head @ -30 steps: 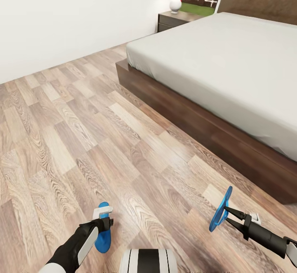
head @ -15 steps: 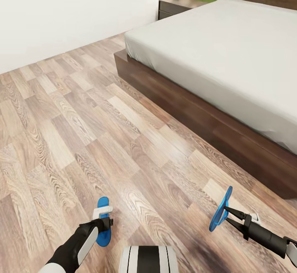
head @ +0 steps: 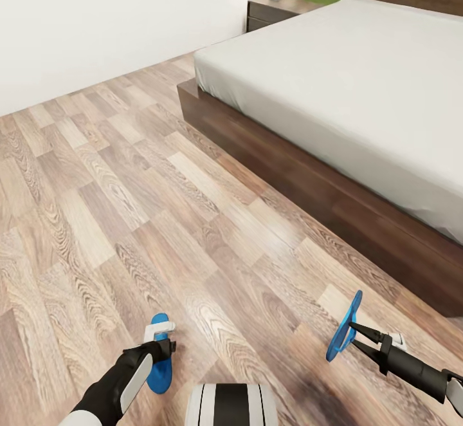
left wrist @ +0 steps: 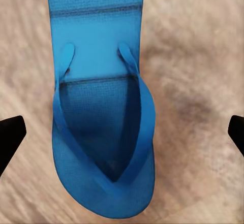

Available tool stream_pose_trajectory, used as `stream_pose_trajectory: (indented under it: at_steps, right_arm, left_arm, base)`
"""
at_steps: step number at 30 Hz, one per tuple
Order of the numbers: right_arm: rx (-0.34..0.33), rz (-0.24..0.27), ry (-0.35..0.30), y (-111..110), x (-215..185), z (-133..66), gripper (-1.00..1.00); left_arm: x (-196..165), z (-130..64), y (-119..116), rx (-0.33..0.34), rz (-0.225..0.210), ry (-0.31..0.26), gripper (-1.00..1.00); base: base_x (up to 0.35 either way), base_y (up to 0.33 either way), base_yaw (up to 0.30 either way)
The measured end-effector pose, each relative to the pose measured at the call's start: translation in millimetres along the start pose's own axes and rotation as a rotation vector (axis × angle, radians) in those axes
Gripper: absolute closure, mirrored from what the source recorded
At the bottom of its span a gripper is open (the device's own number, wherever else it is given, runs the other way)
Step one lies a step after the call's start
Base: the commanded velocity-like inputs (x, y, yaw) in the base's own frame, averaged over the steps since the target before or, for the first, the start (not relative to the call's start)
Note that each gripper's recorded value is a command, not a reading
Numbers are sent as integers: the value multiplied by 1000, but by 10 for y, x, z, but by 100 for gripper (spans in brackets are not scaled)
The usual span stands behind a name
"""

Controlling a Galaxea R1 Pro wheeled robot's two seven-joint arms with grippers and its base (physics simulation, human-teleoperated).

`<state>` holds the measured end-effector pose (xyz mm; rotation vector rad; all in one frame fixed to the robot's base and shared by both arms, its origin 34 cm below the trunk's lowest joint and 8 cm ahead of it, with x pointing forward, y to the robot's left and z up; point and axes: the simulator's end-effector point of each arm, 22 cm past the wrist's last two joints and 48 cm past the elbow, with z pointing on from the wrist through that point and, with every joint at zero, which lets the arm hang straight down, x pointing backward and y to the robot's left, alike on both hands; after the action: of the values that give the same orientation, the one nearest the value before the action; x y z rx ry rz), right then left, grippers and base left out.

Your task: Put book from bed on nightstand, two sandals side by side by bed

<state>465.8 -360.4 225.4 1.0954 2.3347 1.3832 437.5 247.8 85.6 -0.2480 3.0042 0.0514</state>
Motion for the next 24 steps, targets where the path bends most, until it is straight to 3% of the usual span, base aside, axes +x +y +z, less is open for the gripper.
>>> stream_pose_trajectory:
  at_steps: [14,24]
  right_arm:
    - [0,0,0,0,0,0,100]
    - [19,19,8,-133,34,21,100]
  left_arm:
    - [-1,0,-1,0,-1,0,-100]
    - [128,91,17,-4,1,28,-100]
  base:
    - [48,9,0]
    - [0,0,0]
